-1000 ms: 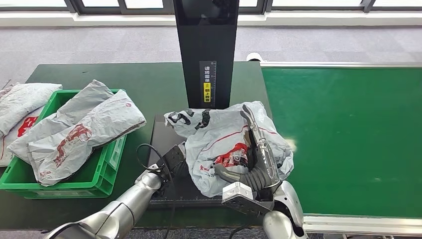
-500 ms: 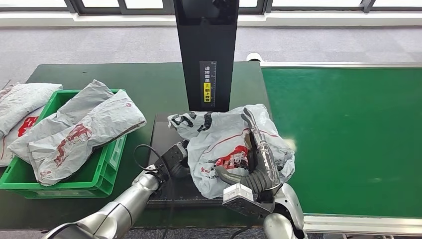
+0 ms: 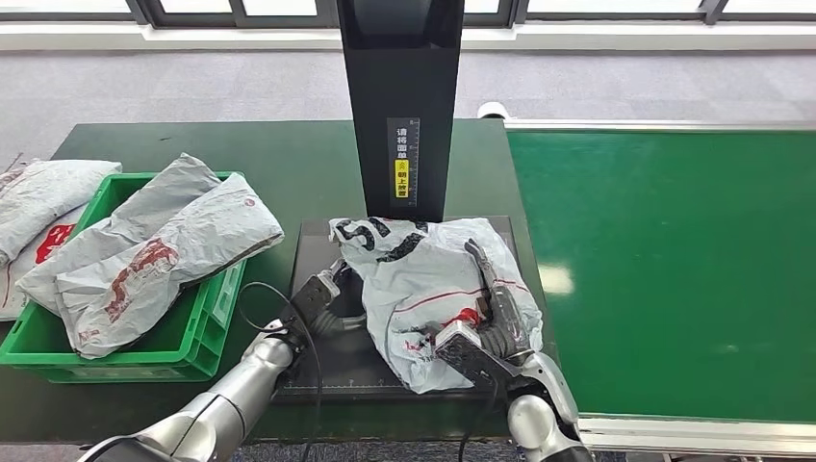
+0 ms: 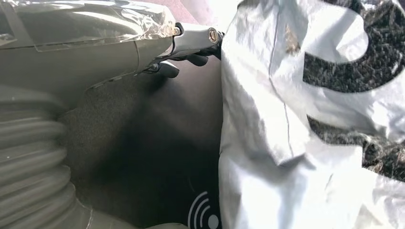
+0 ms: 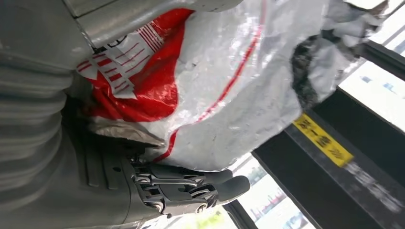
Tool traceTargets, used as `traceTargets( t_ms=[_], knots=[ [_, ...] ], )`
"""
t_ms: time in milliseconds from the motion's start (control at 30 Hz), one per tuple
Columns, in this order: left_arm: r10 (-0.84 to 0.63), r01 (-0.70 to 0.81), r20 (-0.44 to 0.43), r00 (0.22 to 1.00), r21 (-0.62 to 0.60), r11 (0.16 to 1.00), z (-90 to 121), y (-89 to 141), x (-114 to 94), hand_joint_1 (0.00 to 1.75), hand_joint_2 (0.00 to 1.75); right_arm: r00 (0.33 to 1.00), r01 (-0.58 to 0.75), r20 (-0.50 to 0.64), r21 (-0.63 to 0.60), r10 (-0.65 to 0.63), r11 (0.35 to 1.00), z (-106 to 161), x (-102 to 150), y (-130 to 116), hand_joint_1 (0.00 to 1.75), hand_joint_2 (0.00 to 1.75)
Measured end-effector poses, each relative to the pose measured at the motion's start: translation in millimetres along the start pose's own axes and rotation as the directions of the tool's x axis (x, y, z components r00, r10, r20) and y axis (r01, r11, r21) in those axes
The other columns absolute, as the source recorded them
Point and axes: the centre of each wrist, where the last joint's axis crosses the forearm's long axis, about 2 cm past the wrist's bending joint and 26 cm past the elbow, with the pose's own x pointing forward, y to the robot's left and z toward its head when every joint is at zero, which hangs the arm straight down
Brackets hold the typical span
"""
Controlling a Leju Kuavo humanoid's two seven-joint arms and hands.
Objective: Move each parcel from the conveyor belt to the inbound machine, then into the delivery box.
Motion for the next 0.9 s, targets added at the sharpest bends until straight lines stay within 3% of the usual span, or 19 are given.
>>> traceTargets(
  t_ms=[500, 900],
  knots=[
    [-0.031, 0.030, 0.028, 0.999, 0.033, 0.999, 4, 2, -1, 0.00, 1.75, 0.995, 0.035, -0.096, 0.086, -0.026, 0.996, 2, -18, 13, 0.00, 1.75],
    [-0.007, 0.015, 0.066, 0.998, -0.123, 0.992, 3, -8, 1, 0.00, 1.75, 0.994, 0.048, -0.106, 0.111, -0.036, 0.993, -3, -20, 15, 0.00, 1.75]
  ],
)
